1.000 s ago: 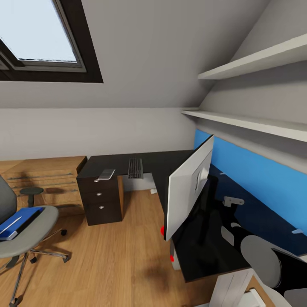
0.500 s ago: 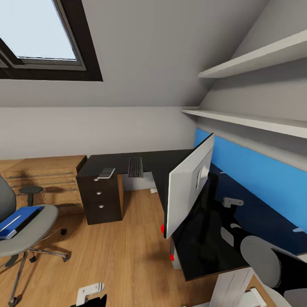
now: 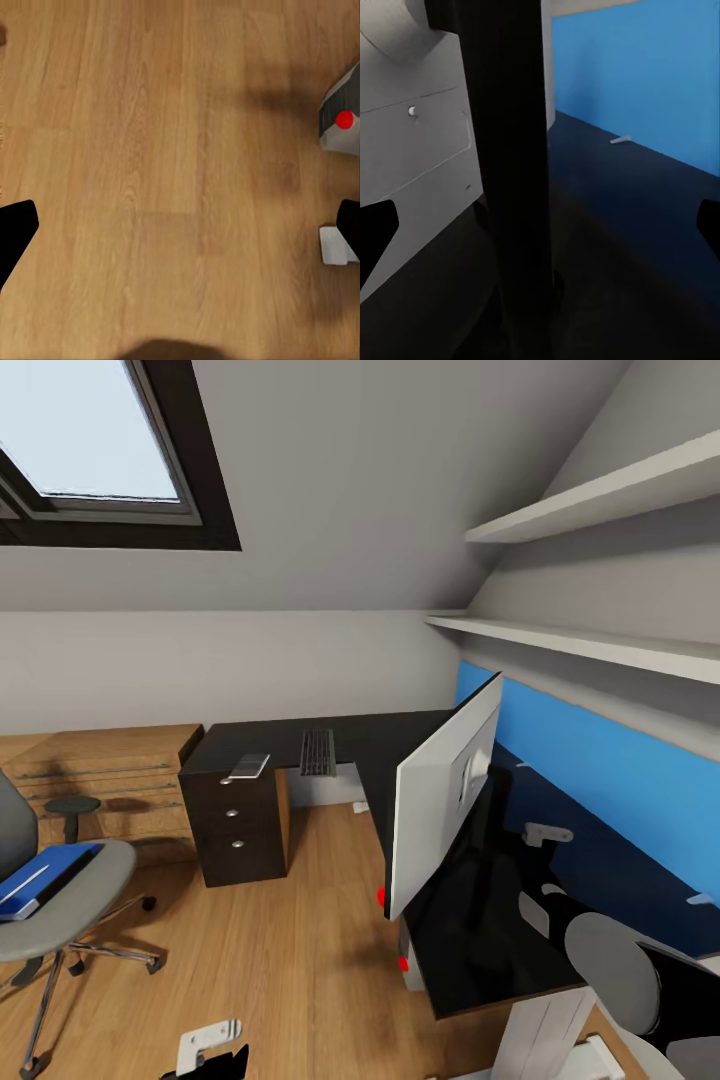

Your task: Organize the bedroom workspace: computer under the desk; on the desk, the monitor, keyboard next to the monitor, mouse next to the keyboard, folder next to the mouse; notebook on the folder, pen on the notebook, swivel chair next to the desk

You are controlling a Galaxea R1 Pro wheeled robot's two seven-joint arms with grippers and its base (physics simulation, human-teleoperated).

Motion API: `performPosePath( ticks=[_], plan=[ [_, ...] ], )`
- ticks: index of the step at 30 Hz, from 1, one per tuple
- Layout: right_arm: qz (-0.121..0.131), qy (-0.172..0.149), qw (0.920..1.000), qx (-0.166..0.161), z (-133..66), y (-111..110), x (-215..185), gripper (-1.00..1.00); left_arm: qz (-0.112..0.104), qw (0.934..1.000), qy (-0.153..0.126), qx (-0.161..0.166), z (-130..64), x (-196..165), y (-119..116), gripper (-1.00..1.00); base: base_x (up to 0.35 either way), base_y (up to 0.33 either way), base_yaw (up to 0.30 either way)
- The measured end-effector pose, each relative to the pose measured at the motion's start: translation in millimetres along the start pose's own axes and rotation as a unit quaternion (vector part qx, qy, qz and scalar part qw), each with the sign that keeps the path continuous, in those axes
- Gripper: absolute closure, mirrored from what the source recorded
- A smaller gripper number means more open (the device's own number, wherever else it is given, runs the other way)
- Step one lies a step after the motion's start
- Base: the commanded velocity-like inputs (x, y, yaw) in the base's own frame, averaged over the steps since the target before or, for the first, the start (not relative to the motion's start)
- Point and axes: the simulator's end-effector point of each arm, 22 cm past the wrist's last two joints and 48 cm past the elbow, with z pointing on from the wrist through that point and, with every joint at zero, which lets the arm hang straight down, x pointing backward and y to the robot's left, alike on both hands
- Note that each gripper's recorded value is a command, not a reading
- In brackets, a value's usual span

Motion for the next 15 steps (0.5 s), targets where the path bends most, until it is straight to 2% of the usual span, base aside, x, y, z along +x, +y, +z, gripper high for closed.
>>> performPosePath(
  ticks=[4, 15],
  plan=[
    [0.0, 0.0, 1.0, 0.0, -0.1, 0.2, -0.2, -1.0, -0.003, 0.9999, 0.012, -0.008, 5.6, 21.1, 7.8, -1.0, 0.043, 0.0, 0.0],
    [0.001, 0.001, 1.0, -0.001, -0.7, 1.8, 0.9, -1.0, -0.007, 0.9998, 0.007, -0.015, 9.6, 32.4, 14.4, -1.0, 0.203, 0.0, 0.0]
  ],
)
